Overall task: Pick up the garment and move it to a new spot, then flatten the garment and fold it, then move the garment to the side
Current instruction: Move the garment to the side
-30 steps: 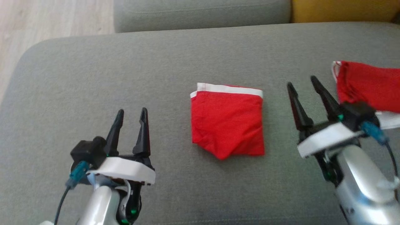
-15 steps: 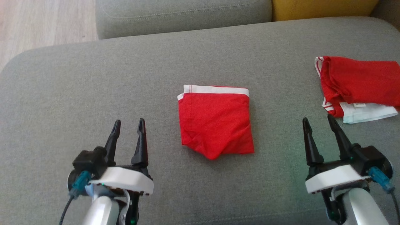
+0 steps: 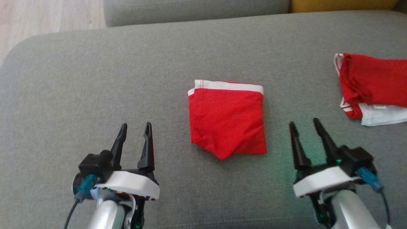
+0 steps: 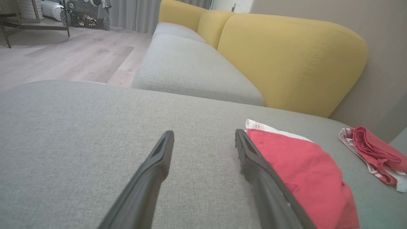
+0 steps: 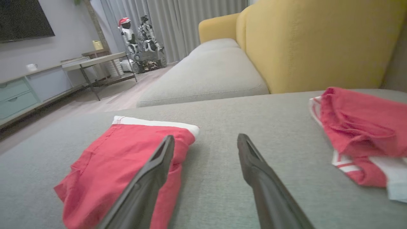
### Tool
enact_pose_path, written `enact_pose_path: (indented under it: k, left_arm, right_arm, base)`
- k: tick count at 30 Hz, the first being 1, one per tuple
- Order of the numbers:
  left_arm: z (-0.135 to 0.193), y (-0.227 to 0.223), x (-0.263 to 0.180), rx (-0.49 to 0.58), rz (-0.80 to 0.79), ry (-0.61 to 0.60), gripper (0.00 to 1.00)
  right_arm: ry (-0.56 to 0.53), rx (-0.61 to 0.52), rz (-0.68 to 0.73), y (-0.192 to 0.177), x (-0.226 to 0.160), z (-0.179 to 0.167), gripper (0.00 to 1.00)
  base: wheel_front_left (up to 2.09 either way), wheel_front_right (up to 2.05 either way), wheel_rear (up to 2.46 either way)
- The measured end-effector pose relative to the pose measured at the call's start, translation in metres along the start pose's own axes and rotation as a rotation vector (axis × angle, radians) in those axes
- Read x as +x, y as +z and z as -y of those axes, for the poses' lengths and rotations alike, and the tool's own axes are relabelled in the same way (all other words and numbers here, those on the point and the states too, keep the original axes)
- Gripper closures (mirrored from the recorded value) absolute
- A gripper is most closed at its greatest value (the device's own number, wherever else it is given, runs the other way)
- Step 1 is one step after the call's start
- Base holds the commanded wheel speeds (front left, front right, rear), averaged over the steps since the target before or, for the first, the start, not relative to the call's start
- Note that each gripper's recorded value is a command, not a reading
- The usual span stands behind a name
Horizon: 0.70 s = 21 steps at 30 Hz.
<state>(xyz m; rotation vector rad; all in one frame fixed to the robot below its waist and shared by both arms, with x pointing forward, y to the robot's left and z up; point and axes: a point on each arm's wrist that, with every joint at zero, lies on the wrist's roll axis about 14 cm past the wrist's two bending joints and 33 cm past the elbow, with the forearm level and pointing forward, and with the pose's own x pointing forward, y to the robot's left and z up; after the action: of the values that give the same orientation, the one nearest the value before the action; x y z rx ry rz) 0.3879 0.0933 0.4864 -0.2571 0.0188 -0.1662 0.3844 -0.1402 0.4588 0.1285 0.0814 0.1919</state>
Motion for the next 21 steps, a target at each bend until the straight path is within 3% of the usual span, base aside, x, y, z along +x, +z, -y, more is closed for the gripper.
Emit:
enact_pose_path:
  k: [8, 21]
  left_arm:
    - [-0.01, -0.007, 0.005, 0.001, -0.019, 0.019, 0.0]
    - [-0.032, -0.014, 0.006, 0.007, -0.043, 0.081, 0.0]
  right_arm:
    - [0.11, 0.081, -0.096, -0.026, 0.037, -0.037, 0.0]
    - [0.143, 0.207, -0.344, -0.09, 0.059, -0.06, 0.0]
  base:
    - [0.0, 0.0, 0.0]
    - [0.0, 0.0, 0.0]
